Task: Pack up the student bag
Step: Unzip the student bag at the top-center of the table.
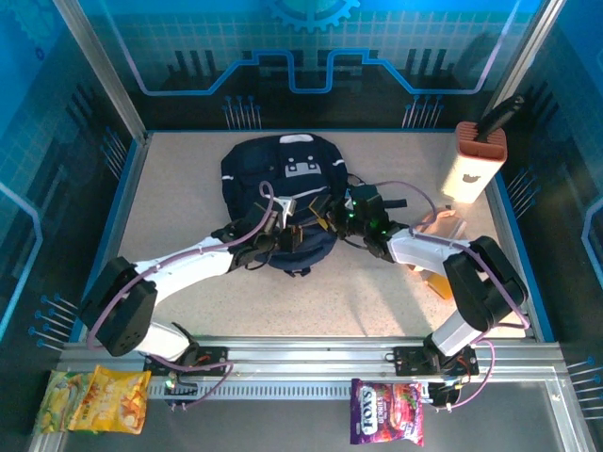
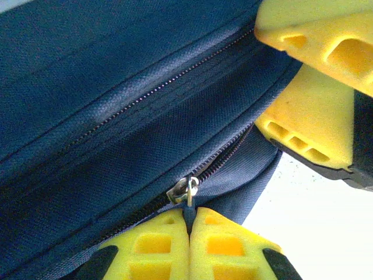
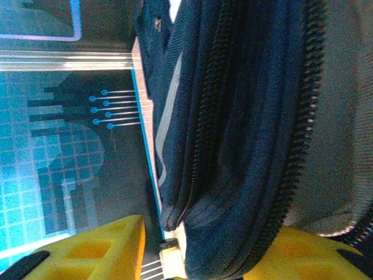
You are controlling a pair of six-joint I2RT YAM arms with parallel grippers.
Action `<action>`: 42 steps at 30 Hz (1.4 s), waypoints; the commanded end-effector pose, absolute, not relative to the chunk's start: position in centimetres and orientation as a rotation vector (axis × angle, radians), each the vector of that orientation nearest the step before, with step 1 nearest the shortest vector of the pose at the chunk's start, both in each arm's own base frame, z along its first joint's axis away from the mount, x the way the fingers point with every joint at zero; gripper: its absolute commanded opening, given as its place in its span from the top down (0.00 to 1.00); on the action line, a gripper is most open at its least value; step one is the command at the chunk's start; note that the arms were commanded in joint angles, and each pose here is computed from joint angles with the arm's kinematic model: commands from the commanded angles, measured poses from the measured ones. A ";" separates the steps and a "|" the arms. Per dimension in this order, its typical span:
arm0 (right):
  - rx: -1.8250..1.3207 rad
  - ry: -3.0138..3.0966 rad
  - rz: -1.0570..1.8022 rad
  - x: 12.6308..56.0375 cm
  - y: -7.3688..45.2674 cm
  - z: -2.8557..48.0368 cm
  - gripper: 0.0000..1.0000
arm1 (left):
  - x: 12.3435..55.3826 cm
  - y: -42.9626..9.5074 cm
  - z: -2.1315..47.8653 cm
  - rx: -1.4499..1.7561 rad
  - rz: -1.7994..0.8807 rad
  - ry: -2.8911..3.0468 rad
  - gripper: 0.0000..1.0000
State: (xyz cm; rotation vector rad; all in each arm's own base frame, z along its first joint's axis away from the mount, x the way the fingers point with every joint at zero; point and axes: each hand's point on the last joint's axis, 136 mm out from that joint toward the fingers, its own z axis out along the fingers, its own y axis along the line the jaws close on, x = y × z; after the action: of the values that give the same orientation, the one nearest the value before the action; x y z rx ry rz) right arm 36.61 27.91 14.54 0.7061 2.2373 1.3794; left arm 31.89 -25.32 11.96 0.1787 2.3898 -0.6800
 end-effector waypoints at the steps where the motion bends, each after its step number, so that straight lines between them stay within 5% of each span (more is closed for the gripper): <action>1: 0.730 2.231 1.304 37.5 27.9 14.7 0.56 | 32.1 -27.0 13.4 0.248 -0.741 2.360 1.00; 8: 0.756 2.256 1.288 38.2 29.1 14.6 0.56 | 32.3 -27.4 12.8 0.263 -0.736 2.393 1.00; 16: 0.736 2.230 1.192 38.9 26.5 15.2 0.83 | 32.1 -24.8 11.5 0.197 -0.637 2.436 1.00; 20: 0.707 2.185 1.170 39.8 23.5 16.9 0.87 | 31.5 -23.3 11.3 0.176 -0.623 2.455 1.00; 42: 0.640 2.157 1.232 41.1 19.2 20.3 0.89 | 31.2 -16.0 9.7 0.025 -0.528 2.538 1.00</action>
State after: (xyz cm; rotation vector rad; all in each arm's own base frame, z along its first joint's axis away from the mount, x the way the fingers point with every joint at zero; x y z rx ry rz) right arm 39.13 21.18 16.63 0.6863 2.2813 1.2725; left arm 31.76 -18.63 10.60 0.0819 2.4812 -0.5891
